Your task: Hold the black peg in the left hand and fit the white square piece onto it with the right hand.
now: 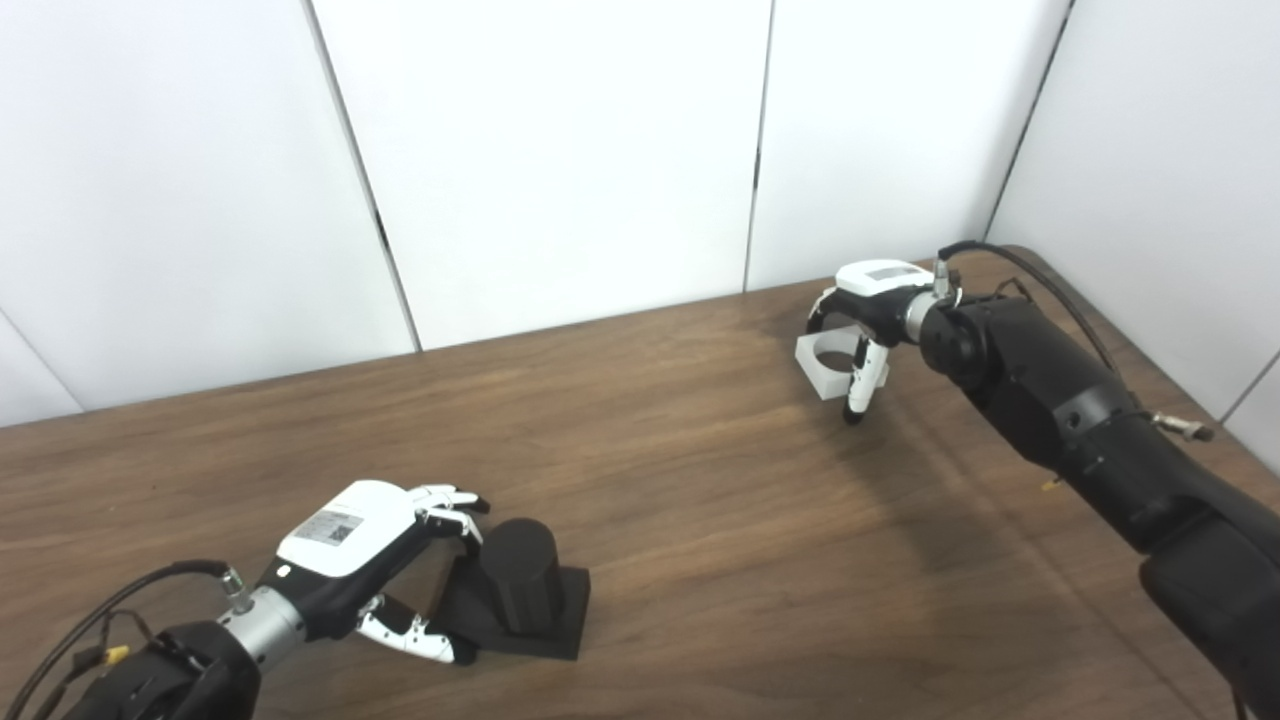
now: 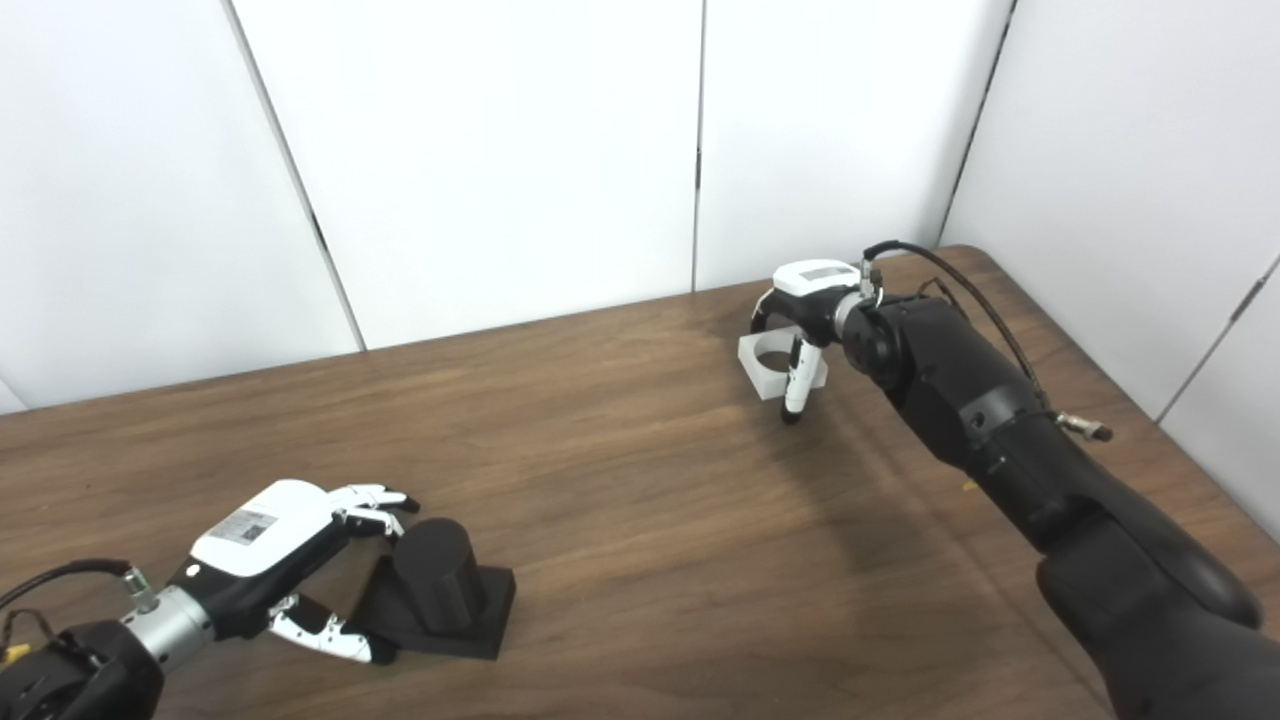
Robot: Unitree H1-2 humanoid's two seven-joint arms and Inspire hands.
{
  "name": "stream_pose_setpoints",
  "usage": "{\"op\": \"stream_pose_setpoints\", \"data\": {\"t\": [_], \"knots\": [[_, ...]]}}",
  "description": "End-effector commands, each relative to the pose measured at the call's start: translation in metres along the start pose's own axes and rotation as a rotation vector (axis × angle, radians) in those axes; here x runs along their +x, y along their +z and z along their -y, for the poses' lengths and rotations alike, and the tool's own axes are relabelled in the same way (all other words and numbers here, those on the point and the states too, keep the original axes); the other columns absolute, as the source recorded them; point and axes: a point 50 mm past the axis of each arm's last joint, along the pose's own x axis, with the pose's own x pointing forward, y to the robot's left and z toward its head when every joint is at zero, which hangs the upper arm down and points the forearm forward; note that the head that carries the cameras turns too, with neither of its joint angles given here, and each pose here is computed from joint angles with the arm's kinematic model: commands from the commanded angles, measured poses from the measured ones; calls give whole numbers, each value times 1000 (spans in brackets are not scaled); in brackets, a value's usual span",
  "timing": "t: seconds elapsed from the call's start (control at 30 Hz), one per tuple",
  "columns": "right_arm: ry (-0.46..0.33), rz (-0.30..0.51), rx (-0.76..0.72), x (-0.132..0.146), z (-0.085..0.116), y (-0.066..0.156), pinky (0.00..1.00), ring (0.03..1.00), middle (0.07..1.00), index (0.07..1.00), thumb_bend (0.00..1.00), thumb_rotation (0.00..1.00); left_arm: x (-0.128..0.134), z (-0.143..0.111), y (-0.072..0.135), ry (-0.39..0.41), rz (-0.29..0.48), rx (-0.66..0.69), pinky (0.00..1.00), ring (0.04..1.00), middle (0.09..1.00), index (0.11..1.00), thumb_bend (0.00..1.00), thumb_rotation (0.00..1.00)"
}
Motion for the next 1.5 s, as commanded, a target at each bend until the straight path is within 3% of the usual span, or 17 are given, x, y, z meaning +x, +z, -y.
{"op": "stream_pose_setpoints", "data": {"t": [0.0, 0.47, 0.53, 0.63, 1.13, 1.47], "knots": [[-60, -14, -18, 0, 17, -6, 902, 929, 920, 701, 764, 141, -14, 28, -4, -164, -19, 17, 741, 891, 866, 488, 524, 57], [-19, -48, -53, -1, 15, -15, 927, 925, 877, 602, 756, 183, -15, 26, -5, -155, -21, 1, 744, 896, 870, 488, 524, 57], [-18, -45, -67, -1, 15, -15, 922, 918, 868, 521, 583, 157, -15, 26, -6, -153, -19, 3, 744, 895, 869, 488, 524, 57], [-26, -36, -78, -2, 14, -16, 924, 910, 846, 491, 529, 145, -15, 26, -7, -158, -21, 7, 752, 896, 869, 488, 524, 58], [-86, 6, -96, -9, 14, -20, 919, 881, 816, 483, 520, 133, -14, 22, -6, -159, -19, 9, 763, 896, 870, 488, 524, 58], [-172, 132, -44, -26, 35, 10, 905, 896, 819, 483, 521, 131, -11, 23, -6, -162, -25, 1, 768, 903, 871, 488, 524, 58]]}}
